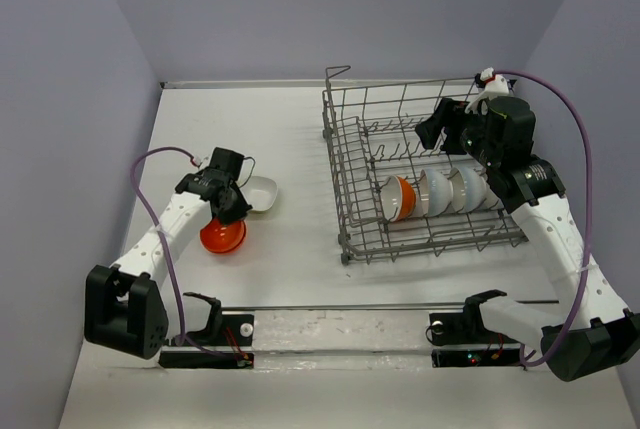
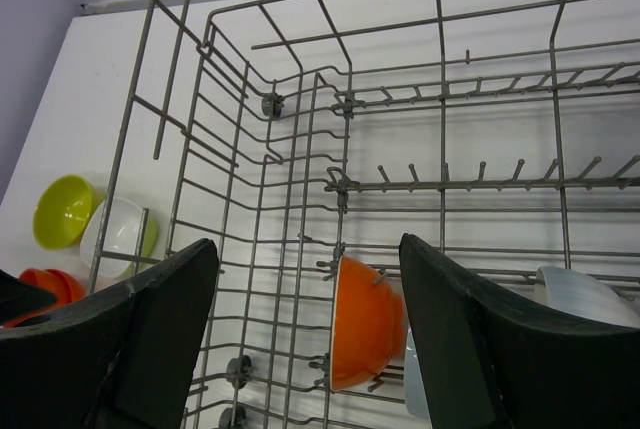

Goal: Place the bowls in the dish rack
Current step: Pick up the bowl from the bowl.

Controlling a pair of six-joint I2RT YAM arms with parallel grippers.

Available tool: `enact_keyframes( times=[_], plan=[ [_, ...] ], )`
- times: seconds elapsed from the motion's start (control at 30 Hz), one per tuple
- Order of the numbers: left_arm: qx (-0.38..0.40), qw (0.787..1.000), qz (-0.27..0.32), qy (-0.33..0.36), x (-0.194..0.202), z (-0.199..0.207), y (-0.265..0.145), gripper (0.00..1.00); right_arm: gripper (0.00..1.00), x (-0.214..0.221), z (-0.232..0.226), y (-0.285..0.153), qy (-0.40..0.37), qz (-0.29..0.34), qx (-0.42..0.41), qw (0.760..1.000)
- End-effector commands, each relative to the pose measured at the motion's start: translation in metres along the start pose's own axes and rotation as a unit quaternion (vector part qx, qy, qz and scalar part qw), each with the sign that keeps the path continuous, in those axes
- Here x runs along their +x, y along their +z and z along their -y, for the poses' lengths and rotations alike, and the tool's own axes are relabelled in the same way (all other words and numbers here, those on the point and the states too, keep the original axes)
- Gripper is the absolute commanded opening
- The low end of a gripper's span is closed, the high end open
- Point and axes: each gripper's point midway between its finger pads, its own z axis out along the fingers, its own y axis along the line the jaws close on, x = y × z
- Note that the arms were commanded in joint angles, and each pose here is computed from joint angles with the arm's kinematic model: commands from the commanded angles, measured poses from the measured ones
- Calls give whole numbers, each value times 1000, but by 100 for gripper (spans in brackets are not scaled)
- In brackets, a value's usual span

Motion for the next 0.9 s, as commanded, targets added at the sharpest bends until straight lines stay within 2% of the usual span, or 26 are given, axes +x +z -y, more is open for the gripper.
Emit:
enact_keyframes(
  times=[0.0,0.43,0.6,0.87],
  plan=[
    [8,999,34,6,-22,5,-22,0,79,-11,-10,-4,-13,22,-20,999],
    [20,997,73,27,-44,9,-65,0,79,-10,-9,-3,-12,19,-19,1000],
    [27,992,107,56,-52,30,-93,0,79,-10,-9,-2,-12,20,-18,1000],
    [61,987,95,117,-27,75,-109,0,79,-11,-5,-2,-15,22,-7,1000]
  ],
)
